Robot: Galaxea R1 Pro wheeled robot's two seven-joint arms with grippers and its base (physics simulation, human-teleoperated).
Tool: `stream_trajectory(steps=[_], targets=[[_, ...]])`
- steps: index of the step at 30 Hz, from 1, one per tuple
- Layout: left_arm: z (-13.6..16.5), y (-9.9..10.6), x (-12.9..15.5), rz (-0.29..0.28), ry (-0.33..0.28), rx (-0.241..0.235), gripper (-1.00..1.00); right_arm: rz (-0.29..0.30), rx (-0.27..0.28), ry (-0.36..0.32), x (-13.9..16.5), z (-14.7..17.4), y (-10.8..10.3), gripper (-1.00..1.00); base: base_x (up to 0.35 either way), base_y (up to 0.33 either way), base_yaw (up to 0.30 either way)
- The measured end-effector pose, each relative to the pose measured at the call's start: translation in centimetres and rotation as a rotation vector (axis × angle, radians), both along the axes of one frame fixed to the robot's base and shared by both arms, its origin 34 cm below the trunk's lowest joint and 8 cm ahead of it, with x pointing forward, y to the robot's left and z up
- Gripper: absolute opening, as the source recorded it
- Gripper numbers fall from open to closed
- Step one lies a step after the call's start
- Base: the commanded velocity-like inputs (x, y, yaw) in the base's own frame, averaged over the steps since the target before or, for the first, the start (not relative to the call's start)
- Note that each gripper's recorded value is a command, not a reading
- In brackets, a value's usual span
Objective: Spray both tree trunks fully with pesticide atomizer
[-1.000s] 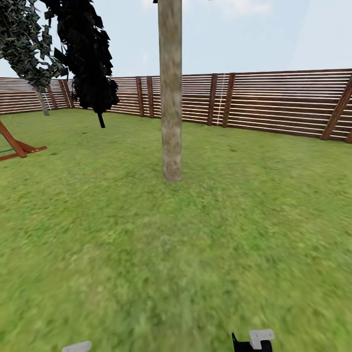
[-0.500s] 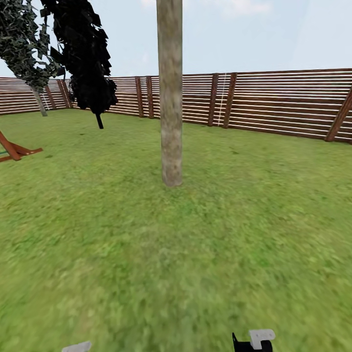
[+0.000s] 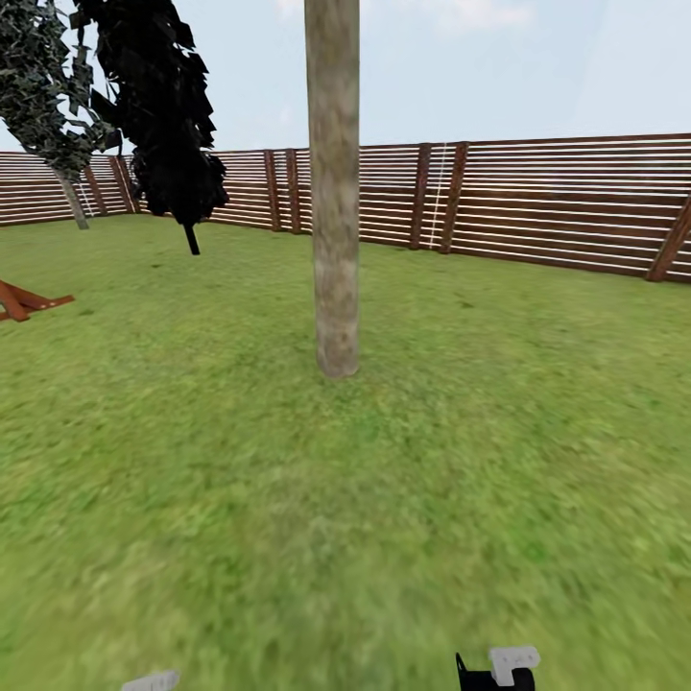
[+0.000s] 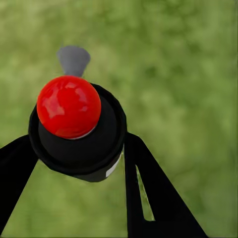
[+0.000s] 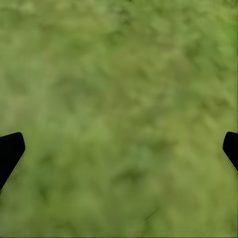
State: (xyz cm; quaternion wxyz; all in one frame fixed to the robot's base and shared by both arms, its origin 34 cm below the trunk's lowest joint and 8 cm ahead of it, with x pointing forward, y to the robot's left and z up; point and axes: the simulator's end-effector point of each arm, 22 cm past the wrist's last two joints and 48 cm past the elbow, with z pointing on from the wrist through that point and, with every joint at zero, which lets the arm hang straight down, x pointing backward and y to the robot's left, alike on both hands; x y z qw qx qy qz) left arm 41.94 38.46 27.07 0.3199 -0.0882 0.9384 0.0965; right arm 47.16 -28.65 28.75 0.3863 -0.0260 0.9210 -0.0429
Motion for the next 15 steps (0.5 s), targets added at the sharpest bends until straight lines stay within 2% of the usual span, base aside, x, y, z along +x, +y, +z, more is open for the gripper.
stream_trajectory(steps=[15], targets=[[-0.02,-0.03,-0.04,0.000,0.001,0.000,-1.00,0.001,0.001,0.001,-0.02,-0.01,0.05,1.00,0.339,0.000,0.000]])
